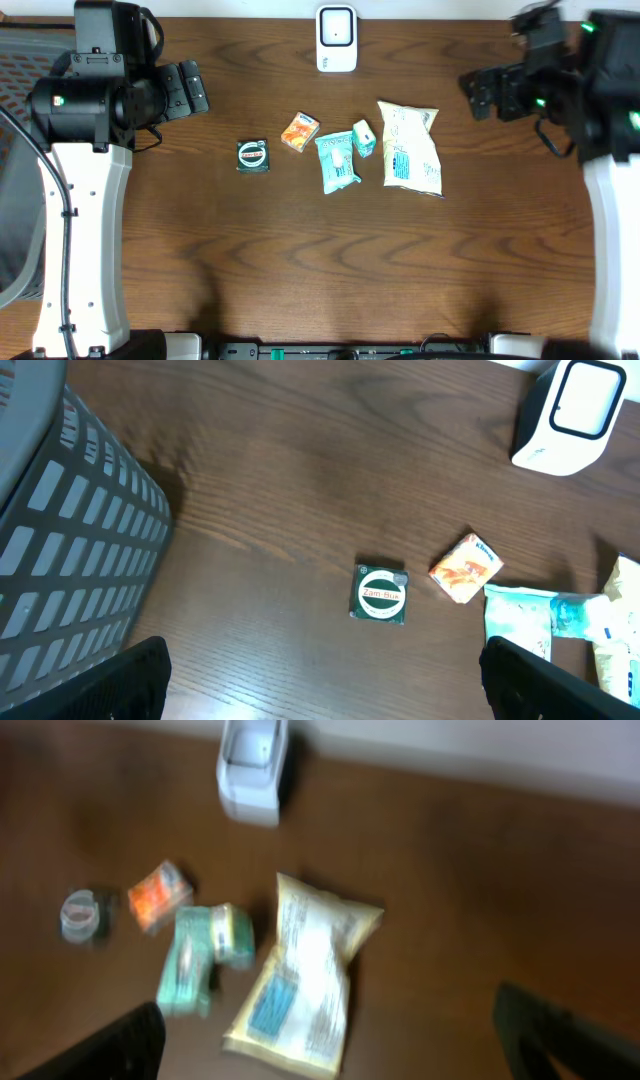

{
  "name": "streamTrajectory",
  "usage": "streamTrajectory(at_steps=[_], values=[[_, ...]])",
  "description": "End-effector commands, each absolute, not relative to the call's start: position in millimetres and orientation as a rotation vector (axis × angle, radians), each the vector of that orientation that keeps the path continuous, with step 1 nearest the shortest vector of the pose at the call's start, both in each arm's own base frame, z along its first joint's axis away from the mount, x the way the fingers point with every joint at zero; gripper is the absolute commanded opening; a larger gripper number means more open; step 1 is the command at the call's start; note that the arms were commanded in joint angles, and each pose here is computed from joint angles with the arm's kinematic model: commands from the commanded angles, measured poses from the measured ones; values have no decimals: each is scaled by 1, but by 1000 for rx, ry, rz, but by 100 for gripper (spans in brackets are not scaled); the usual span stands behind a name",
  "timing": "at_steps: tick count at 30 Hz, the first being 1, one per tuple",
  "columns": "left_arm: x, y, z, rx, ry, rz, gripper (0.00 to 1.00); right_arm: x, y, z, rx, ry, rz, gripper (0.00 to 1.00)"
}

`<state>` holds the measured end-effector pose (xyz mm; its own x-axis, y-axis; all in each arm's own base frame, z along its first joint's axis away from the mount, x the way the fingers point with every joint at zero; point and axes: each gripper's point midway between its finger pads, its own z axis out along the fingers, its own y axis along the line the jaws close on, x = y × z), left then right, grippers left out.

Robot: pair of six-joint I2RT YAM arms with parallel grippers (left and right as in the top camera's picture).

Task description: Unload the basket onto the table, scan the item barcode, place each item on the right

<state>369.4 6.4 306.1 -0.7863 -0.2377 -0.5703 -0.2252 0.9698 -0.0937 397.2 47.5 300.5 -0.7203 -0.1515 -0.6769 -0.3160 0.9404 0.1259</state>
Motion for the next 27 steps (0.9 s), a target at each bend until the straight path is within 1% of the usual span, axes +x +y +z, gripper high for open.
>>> streamTrajectory(at_steps=[1,5,13,14,16,20,23,25,27], values=[[370,7,304,-323,2513,-18,98,400,52,273,-368,2483,362,99],[370,7,304,-323,2513,-18,98,406,55,220,-337,2652,438,99],[370,7,304,-323,2513,-18,98,429,46,131,-232,2849,487,99],[370,7,304,-323,2513,-18,98,435,49,113,-207,2862,564,99],[370,7,304,-323,2512,-18,98,442,56,99,-199,2843,709,98],[370,7,304,-323,2513,-18,98,446,69,82,-231,2766,994,89],[370,7,304,-323,2513,-18,98,443,72,58,-209,2794,1072,85],[370,7,304,-323,2513,-18,98,441,75,44,-199,2822,1098,75],[370,7,304,-323,2513,-18,98,438,79,31,-193,2847,1123,60]])
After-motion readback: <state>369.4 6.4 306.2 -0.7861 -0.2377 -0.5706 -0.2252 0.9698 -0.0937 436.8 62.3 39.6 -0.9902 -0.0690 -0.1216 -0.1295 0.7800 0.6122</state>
